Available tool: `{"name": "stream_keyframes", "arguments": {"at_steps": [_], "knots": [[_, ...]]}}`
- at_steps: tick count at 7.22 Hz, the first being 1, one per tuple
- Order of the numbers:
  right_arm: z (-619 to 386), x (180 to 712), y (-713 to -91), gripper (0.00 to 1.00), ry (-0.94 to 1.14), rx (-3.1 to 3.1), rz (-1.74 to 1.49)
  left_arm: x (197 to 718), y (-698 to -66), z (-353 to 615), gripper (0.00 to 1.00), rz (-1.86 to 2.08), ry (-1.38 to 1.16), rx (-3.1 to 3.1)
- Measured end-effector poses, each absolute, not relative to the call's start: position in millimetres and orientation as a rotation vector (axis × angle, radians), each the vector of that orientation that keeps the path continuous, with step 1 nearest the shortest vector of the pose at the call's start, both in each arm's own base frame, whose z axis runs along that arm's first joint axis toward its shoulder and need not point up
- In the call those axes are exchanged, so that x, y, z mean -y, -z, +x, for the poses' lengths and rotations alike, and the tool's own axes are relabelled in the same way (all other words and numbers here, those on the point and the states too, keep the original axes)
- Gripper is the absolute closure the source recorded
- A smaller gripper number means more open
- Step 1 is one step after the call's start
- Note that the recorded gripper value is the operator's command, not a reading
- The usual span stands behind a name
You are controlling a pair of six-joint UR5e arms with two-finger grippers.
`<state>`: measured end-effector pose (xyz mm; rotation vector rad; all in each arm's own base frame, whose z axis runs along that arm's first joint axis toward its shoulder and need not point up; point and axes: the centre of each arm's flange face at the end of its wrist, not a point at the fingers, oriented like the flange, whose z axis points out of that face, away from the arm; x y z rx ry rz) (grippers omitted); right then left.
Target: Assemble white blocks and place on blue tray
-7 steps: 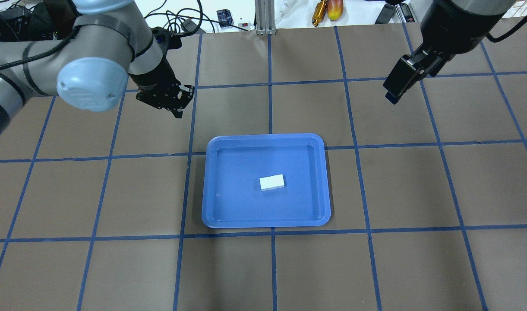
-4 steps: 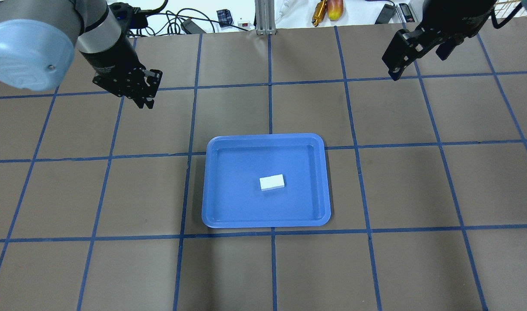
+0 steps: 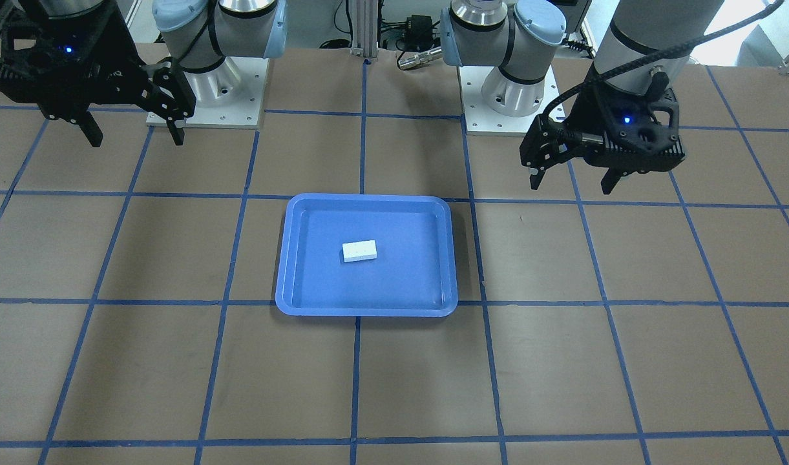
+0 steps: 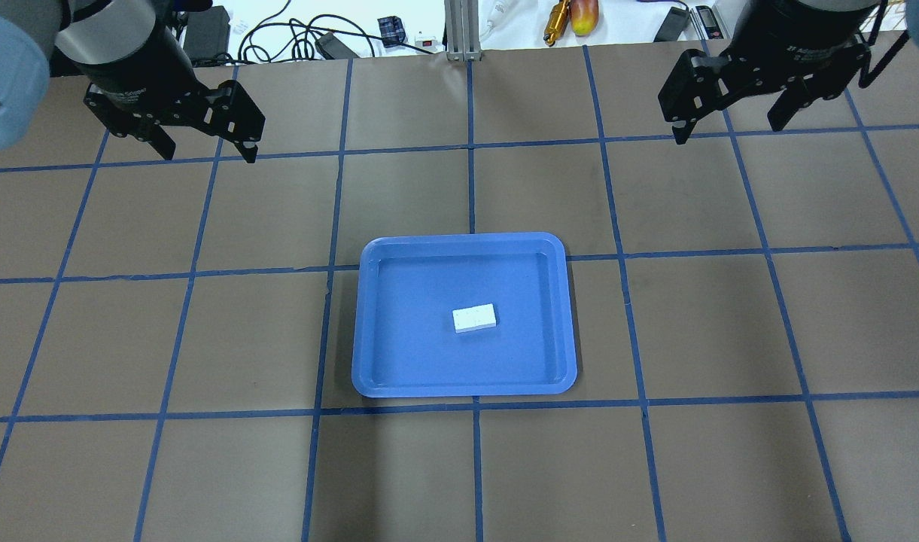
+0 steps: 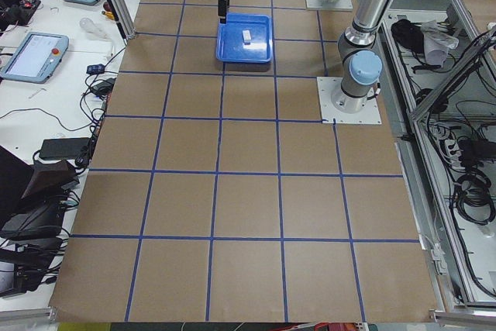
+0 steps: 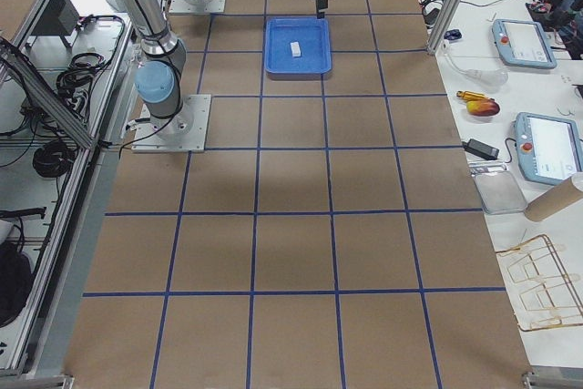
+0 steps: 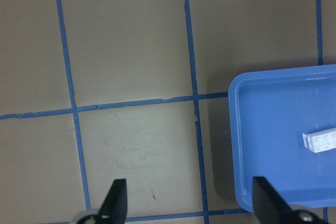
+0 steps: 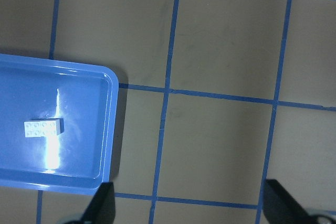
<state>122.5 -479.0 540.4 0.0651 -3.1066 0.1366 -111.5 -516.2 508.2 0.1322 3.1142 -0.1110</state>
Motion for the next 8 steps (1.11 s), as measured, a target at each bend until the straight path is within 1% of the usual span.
{"name": "stream_keyframes", "arguments": {"at_steps": [2,8], "knots": [[122.7,476.4,-538.9,0.0,-0.18,3.11,-0.07,515.6,-511.0,-111.3,0.0,0.126,0.1,-3.132],[124.2,485.8,-539.6,0.0,-0.285,3.118,-0.09,523.4,-519.6,-113.1,0.0,0.128,0.072,-3.135]]}}
